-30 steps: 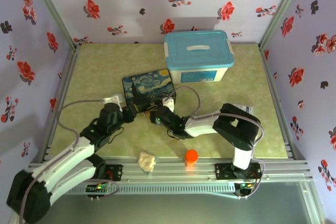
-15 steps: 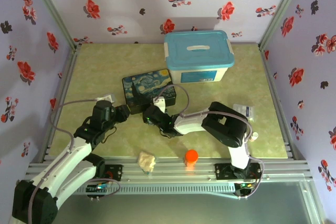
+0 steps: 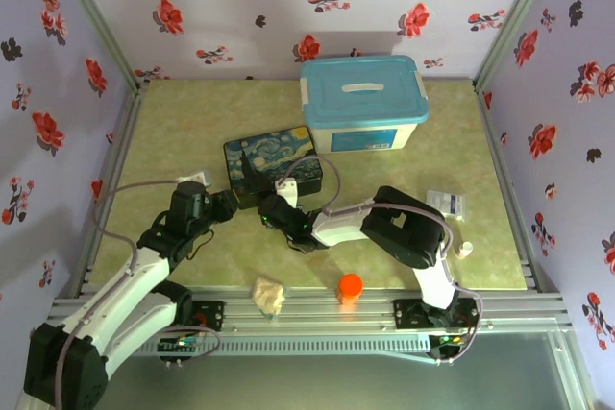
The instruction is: Unlock the padlock with the key
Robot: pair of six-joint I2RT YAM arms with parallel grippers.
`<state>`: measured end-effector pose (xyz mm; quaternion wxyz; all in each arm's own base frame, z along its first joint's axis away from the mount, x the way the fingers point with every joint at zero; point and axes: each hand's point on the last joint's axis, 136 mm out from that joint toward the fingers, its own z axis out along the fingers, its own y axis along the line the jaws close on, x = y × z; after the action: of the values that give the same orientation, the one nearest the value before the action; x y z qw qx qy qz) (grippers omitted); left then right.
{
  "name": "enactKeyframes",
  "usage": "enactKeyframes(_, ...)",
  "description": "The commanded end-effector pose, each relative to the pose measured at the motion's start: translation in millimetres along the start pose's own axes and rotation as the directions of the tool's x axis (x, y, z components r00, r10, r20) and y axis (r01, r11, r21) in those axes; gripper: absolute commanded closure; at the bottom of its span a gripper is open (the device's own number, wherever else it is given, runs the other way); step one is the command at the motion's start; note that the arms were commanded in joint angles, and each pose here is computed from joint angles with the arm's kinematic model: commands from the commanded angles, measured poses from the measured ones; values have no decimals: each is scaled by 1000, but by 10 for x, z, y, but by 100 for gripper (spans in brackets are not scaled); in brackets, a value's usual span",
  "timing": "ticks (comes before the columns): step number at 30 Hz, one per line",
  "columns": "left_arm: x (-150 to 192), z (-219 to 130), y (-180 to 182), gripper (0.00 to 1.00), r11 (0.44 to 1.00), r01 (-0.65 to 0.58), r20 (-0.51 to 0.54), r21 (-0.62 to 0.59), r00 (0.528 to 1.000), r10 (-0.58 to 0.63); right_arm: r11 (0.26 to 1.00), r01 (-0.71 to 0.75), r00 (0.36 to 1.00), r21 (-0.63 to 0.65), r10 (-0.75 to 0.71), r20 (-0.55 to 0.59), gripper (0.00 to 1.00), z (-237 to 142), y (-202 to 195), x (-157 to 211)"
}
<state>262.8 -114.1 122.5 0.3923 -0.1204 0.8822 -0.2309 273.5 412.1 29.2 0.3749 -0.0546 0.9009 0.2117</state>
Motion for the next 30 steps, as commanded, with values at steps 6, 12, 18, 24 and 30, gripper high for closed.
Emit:
enactKeyframes(6,-131,-8,-79,63,999,-24,32,25,999,23,999,-7,995,53,12,-98,68,-27,-177,243)
enactKeyframes(12,-151,12,-70,63,1000,-22,37,21,999,21,996,11,988,89,3,-157,66,-186,-264,288)
enactKeyframes(18,-157,75,-57,62,1000,-25,36,15,999,25,998,-3,992,63,11,-124,63,-272,-314,228)
enactKeyframes(24,-217,248,0,30,998,-48,31,-28,998,49,990,134,989,36,-132,-70,36,-190,-118,21)
enactKeyframes(30,-340,564,179,27,994,-34,47,-100,998,39,974,152,986,168,-137,-94,35,36,-214,-14)
